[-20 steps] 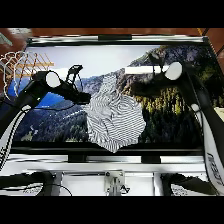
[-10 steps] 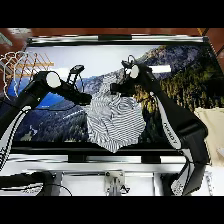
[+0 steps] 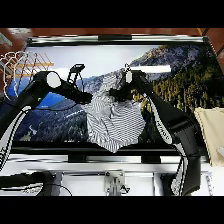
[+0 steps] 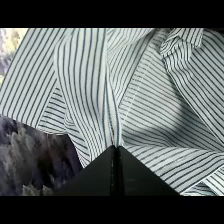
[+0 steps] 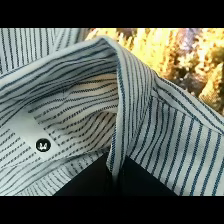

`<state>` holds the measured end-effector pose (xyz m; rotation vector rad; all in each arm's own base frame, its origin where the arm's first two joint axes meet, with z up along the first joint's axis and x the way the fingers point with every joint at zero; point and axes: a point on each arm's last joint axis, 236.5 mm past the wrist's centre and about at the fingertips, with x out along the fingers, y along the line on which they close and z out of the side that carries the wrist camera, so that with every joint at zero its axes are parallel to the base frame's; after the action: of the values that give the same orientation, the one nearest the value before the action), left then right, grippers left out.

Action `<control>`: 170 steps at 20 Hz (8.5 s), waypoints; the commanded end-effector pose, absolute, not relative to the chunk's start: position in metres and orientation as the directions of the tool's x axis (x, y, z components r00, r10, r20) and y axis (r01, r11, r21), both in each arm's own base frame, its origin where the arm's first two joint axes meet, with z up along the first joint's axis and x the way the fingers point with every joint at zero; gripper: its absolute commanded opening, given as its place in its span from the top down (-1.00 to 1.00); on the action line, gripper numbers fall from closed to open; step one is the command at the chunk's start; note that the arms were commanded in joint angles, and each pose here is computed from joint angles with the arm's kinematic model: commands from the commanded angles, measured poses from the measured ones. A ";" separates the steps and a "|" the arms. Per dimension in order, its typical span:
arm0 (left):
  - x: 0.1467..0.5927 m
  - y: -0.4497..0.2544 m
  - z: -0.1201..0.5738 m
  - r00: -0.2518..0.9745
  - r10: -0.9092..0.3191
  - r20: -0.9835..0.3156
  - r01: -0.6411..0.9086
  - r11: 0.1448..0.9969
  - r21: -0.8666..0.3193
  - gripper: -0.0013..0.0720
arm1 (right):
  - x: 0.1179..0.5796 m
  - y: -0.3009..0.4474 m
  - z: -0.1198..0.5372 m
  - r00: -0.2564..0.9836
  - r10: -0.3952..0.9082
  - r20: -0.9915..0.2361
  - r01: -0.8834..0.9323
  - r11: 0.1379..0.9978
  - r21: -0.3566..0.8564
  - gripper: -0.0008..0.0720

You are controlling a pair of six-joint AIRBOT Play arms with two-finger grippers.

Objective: Fold the shirts.

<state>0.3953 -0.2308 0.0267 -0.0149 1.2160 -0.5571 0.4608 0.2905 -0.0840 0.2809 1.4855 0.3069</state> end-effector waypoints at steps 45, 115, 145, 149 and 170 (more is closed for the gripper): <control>0.331 -0.143 -0.004 0.171 -0.324 -0.931 0.350 0.903 -0.250 0.82 | 0.315 0.310 0.072 -0.089 0.364 -0.927 -0.708 0.631 0.316 0.77; 0.366 -0.199 0.333 0.682 -0.603 -0.413 0.623 0.775 -0.102 0.82 | 0.363 0.275 0.280 0.560 0.514 -0.650 -0.684 0.730 -0.012 0.77; 0.361 -0.137 0.120 0.472 -0.320 -0.821 0.324 0.930 -0.176 -0.45 | 0.359 0.306 0.113 0.197 0.410 -0.891 -0.552 0.797 0.245 0.77; 0.403 -0.024 0.185 0.672 -0.003 -0.741 0.126 0.986 0.110 -0.52 | 0.358 0.306 0.113 0.190 0.411 -0.891 -0.553 0.795 0.249 0.77; 0.472 0.247 -0.022 0.470 -0.033 -0.882 -0.256 0.952 -0.171 -0.78 | 0.353 0.313 0.115 0.168 0.441 -0.882 -0.510 0.804 0.305 0.77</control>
<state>0.4542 0.2451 -0.0037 -0.3151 1.0776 0.2009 0.3524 0.3133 0.1156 -0.0856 1.2201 0.6907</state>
